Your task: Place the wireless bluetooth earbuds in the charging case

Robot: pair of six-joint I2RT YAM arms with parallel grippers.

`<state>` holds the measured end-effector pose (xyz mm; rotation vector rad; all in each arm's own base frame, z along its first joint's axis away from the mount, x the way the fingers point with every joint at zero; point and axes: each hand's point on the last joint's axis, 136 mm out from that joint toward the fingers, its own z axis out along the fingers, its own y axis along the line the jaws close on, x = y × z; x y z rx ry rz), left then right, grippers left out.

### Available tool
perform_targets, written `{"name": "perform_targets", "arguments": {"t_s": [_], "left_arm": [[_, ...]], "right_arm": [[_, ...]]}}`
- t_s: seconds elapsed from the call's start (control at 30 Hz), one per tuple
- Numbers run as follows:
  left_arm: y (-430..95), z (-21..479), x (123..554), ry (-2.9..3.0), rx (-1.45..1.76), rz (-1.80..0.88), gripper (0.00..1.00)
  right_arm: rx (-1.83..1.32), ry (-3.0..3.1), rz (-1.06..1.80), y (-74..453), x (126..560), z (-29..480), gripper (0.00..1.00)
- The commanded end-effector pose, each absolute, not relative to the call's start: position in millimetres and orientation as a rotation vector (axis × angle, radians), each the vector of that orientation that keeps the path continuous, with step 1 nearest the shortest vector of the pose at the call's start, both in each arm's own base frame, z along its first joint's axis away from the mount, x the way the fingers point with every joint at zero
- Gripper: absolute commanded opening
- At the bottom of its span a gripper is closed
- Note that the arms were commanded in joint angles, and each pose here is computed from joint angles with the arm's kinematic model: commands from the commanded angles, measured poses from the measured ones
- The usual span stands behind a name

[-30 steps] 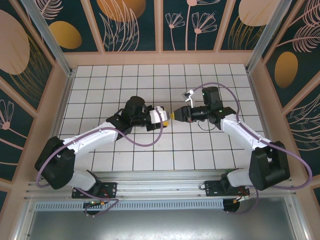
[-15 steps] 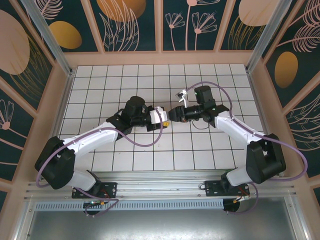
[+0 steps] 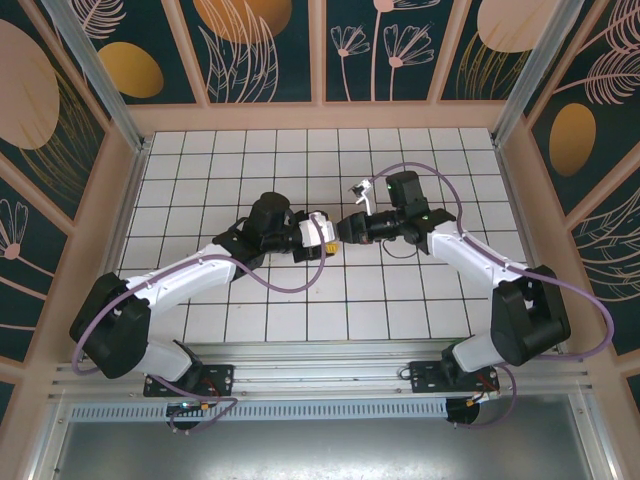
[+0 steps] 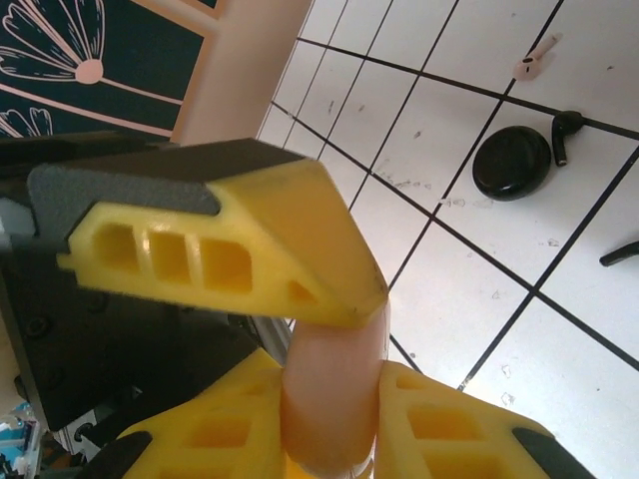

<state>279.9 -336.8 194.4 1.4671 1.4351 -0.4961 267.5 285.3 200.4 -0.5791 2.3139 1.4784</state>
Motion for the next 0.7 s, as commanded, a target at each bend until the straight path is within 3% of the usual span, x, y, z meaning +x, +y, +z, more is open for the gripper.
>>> {"name": "perform_targets", "arguments": {"t_s": [0.0,0.03,0.3,0.5,0.67], "left_arm": [[-345.3,218.6,276.3,1.391,1.454,-0.531,0.66],[-344.9,218.7,275.9,1.395,1.453,-0.534,0.73],[-339.2,224.6,267.6,1.39,1.471,-0.535,0.79],[-341.6,241.1,264.6,1.368,1.509,-0.545,0.76],[-343.1,247.2,259.4,1.325,1.531,-0.557,0.67]], "right_arm": [[-0.654,2.221,1.357,281.7,272.0,217.6,0.22],[-0.666,2.21,1.33,278.6,271.4,216.6,0.22],[-0.755,2.124,1.14,249.7,272.7,215.0,0.21],[-0.969,2.022,0.942,236.2,269.4,214.1,0.2],[-1.194,1.888,0.819,231.9,259.9,211.7,0.2]]}}
